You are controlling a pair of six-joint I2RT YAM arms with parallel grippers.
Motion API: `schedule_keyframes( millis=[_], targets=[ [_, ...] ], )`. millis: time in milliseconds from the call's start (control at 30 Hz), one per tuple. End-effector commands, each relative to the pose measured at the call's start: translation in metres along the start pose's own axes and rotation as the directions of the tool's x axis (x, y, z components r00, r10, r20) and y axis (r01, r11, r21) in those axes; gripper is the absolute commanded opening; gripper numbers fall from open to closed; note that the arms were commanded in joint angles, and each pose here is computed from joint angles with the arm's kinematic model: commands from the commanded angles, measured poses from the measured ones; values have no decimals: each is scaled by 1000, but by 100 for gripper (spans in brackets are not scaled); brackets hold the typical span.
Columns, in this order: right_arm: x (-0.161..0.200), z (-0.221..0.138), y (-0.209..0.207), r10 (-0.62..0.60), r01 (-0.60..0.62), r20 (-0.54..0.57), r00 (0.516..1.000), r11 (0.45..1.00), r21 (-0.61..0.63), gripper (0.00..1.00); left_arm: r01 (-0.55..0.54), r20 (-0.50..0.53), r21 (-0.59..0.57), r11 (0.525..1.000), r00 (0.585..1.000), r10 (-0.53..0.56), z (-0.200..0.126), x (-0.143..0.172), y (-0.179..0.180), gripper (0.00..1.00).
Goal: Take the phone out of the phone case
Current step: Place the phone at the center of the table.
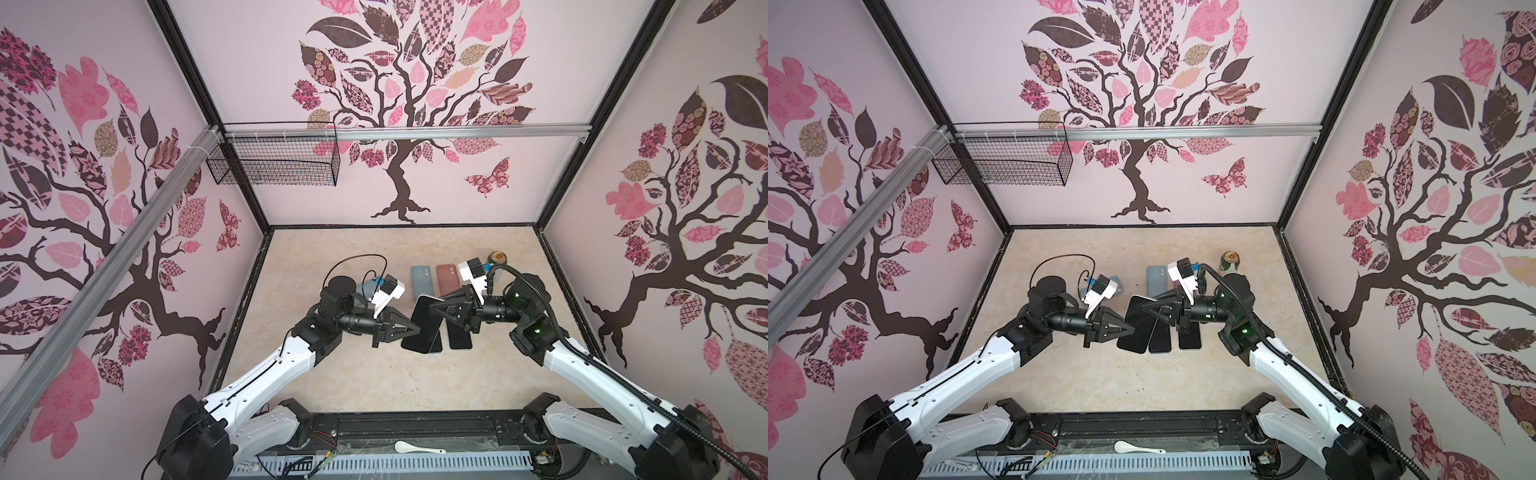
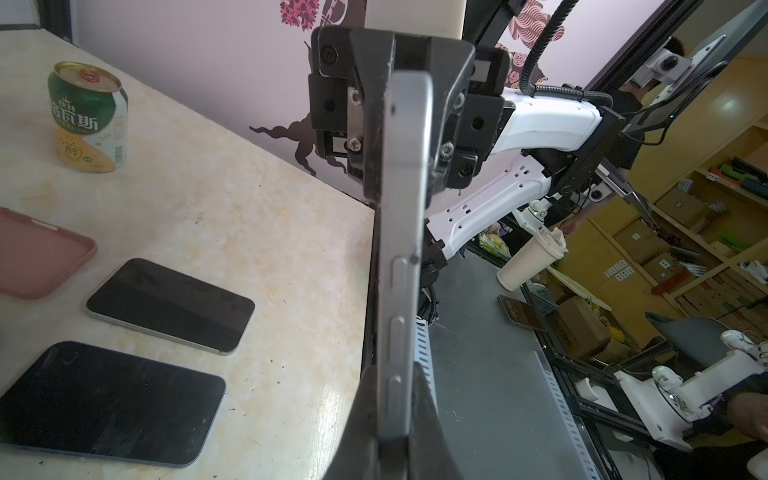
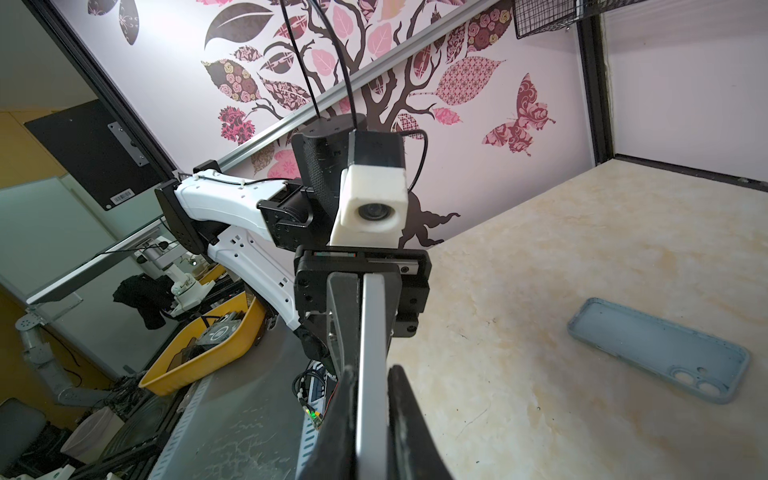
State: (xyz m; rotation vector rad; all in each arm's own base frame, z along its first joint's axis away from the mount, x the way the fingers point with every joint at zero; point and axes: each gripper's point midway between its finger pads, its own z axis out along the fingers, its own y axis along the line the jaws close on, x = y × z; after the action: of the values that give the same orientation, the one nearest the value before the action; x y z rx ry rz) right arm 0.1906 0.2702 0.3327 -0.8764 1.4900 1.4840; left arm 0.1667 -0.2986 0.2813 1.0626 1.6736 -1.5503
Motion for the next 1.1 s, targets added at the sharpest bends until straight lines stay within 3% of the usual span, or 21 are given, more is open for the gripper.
schedule_keyframes(
  millis=[0,67,100,333,533,800,1067],
  targets=[
    [-30,-6,12,-55,53,124,991,998,25,26,-17,104,-8,1000,994,18,-6,-25,-9,0],
    [-35,-11,10,-36,26,169,985,998,58,46,3,151,-25,1000,989,1,-9,-31,-9,0],
    [-37,-13,8,-23,9,187,982,997,74,51,17,174,-37,999,985,-10,-11,-33,-8,0],
    [-34,-22,2,108,-136,257,960,986,95,58,81,316,-62,995,947,-58,-22,-52,-6,0],
    [-21,-15,10,182,-187,191,964,982,6,57,73,321,-44,996,945,-55,-21,-54,-8,0],
    [-11,-2,26,201,-188,121,972,976,-110,44,69,313,-24,997,948,-58,-18,-55,-8,0],
    [-20,1,29,201,-181,138,970,973,-142,32,70,293,3,998,954,-68,-15,-54,-9,0]
  ],
)
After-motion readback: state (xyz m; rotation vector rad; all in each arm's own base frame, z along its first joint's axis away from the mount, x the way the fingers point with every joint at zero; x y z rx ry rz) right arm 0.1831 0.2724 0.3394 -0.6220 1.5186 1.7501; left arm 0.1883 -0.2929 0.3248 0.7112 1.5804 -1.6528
